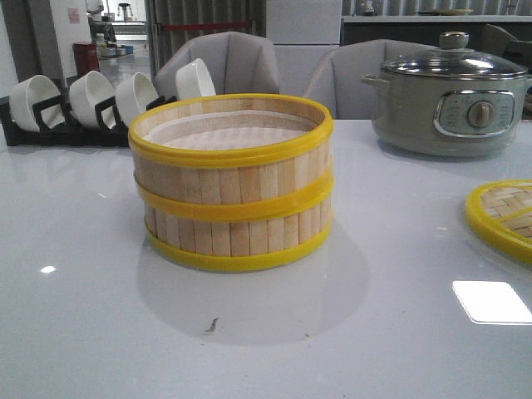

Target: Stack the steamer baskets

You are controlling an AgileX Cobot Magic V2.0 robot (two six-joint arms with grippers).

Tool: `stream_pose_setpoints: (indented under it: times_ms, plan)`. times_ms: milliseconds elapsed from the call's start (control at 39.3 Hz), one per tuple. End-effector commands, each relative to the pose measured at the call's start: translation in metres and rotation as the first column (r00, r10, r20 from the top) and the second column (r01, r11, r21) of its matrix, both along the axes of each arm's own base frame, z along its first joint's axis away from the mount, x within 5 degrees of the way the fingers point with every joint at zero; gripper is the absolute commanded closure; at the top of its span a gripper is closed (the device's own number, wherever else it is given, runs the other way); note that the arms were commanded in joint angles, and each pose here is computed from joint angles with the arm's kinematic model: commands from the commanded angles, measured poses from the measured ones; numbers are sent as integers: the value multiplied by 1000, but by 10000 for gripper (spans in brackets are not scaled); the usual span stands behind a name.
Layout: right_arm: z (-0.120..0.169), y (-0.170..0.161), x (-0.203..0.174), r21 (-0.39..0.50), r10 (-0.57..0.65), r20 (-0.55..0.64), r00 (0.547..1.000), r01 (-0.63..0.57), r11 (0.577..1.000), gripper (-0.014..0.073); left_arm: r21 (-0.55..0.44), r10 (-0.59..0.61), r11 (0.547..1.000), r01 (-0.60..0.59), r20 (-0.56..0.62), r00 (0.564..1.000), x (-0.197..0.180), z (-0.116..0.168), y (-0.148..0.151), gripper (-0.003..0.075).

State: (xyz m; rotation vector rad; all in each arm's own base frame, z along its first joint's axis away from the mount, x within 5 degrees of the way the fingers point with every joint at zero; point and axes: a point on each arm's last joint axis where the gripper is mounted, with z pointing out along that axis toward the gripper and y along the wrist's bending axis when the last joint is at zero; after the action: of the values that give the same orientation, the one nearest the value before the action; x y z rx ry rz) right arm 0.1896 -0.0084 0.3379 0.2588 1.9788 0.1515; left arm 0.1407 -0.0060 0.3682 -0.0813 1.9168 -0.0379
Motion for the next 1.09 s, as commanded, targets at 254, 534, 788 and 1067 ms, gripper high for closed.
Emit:
stream_pose_setpoints:
  times_ms: [254,534,788,1067]
  plan:
    - [19,-1,1,-7,-6,102,995,7,1000,203,-47,-111,992,114,50,993,2,-34,-15,625]
    - [19,-1,1,-7,-6,102,995,7,1000,205,-37,-120,992,122,62,991,2,-34,-16,625]
    - [16,0,0,-4,-1,68,998,1,1000,477,-37,-120,992,122,59,991,3,-34,-16,625]
    - [14,0,-1,-2,3,42,999,-3,1000,541,-37,-120,992,122,59,991,3,-34,-16,625]
